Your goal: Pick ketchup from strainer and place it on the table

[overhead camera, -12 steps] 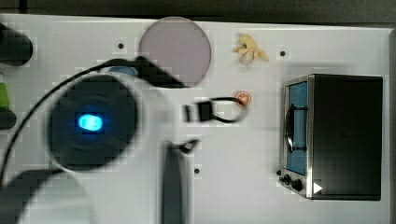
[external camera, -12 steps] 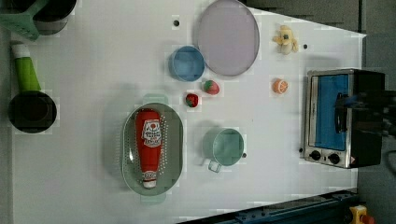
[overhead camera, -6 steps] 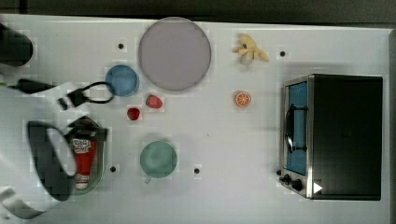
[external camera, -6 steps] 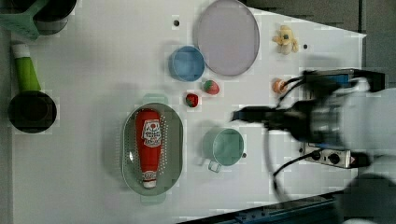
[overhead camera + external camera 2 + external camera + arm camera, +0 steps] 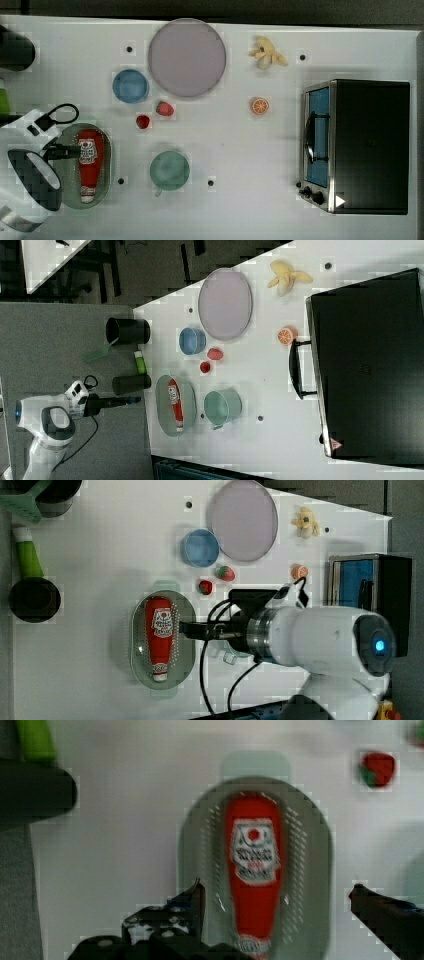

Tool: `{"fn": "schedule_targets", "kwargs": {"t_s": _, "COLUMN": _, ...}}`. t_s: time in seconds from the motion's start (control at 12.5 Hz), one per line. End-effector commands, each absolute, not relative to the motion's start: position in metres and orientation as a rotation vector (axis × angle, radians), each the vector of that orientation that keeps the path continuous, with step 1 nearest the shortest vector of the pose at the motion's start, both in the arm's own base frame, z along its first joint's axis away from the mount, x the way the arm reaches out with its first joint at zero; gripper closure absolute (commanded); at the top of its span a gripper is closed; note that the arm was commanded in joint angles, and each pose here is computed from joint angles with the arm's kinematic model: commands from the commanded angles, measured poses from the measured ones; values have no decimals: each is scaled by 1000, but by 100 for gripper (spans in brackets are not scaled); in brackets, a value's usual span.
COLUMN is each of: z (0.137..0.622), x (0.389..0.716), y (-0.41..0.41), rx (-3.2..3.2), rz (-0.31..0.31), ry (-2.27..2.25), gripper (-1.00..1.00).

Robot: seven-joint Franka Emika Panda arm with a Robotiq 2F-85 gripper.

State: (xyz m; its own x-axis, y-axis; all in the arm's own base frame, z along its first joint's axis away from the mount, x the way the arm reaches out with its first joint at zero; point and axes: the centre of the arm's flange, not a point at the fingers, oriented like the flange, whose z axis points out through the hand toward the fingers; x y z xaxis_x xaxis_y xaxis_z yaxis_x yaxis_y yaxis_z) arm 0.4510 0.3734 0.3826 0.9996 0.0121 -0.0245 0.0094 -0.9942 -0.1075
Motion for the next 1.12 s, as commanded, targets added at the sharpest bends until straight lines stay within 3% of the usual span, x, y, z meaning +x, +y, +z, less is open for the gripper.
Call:
{"fn": "schedule_targets", "kwargs": {"t_s": 0.08, "z": 333, "x": 452, "y": 364, "rx": -3010, "rz": 45, "ry": 98, "gripper": -100}}
{"fn": "schedule_targets", "kwargs": {"t_s": 0.24, "z": 298, "x": 446, "y": 364, "rx": -2968, "rz": 33, "ry": 81, "gripper": -100}}
{"fn": "schedule_targets", "kwargs": {"t_s": 0.48, "z": 250, "x": 438, "y": 364, "rx": -2890, "rz": 67, "ry": 108, "gripper": -100}}
{"fn": "schedule_targets", "kwargs": {"t_s": 0.8, "z": 201, "x": 433, "y": 365, "rx": -2853, "rz": 166, "ry": 146, "gripper": -100}}
{"fn": "schedule_targets", "kwargs": {"t_s": 1.04, "z": 178, "x": 433, "y": 364, "rx": -2834, "rz": 160, "ry": 158, "gripper": -100}}
{"fn": "schedule_targets", "kwargs": {"t_s": 1.12, "z": 171, "x": 432, "y": 363, "rx": -2842, "rz": 154, "ry": 146, "gripper": -92}}
